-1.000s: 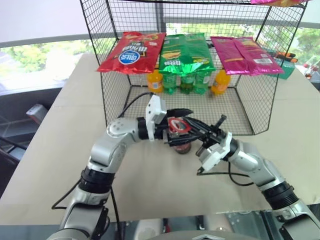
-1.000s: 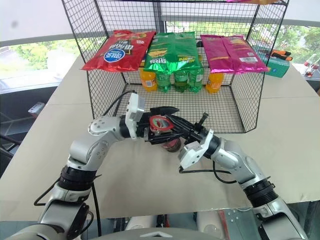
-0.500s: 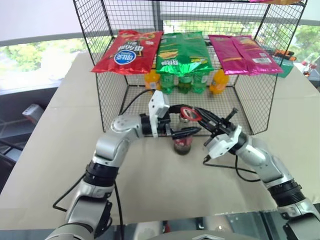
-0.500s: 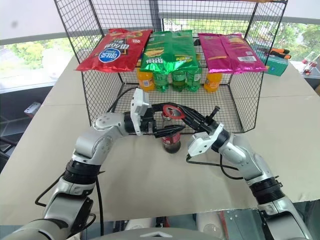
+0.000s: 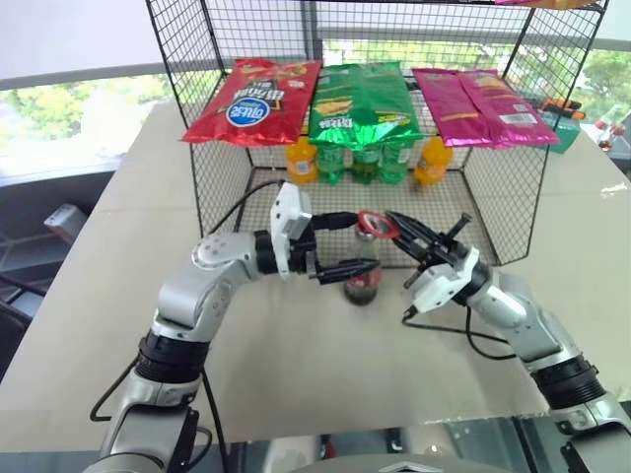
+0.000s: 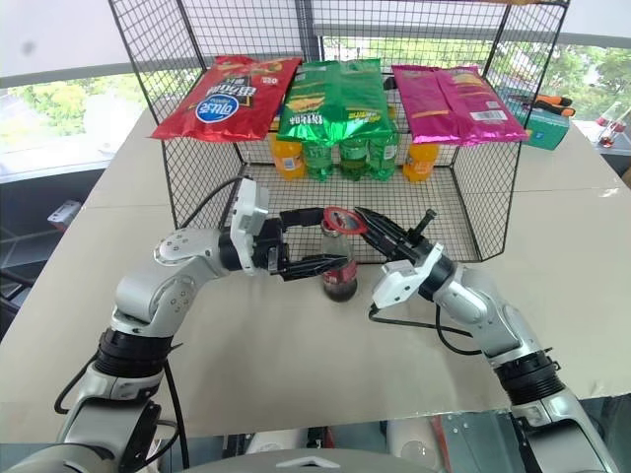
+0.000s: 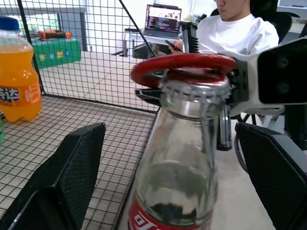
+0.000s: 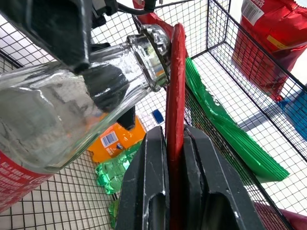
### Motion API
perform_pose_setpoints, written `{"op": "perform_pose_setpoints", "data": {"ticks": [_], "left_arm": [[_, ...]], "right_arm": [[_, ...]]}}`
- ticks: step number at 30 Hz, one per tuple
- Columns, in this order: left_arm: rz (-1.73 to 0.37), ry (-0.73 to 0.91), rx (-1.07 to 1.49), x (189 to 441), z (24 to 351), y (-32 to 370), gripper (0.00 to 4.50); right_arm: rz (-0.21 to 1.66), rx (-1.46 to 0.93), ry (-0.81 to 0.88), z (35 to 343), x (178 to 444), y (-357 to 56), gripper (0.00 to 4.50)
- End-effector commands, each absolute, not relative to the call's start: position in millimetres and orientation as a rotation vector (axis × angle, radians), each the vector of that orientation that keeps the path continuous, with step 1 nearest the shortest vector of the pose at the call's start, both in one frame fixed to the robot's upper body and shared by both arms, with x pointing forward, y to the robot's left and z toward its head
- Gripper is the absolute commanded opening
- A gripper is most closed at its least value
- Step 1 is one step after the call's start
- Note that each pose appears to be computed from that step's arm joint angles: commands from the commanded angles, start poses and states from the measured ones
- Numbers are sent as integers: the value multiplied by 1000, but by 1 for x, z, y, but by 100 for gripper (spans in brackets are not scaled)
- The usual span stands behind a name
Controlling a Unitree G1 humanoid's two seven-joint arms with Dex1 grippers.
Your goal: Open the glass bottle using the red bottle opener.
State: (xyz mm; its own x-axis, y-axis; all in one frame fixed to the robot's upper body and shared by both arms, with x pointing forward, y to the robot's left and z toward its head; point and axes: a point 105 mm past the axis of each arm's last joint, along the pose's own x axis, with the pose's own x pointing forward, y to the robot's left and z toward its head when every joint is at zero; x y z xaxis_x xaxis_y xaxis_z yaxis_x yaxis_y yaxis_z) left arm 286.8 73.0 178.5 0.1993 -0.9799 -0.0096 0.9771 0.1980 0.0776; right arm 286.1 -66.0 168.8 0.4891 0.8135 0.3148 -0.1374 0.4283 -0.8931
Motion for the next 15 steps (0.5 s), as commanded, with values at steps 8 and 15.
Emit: {"op": "perform_pose_setpoints", "data": {"ticks": [8,15], "left_arm": [[-1437,-36,97,279,175,68,120],[-1440,-36,99,278,175,66,119]], "right_arm": [[787,-1000,-728,136,285,-64,0],[898,-903,-753,137,265,-48,0]]}}
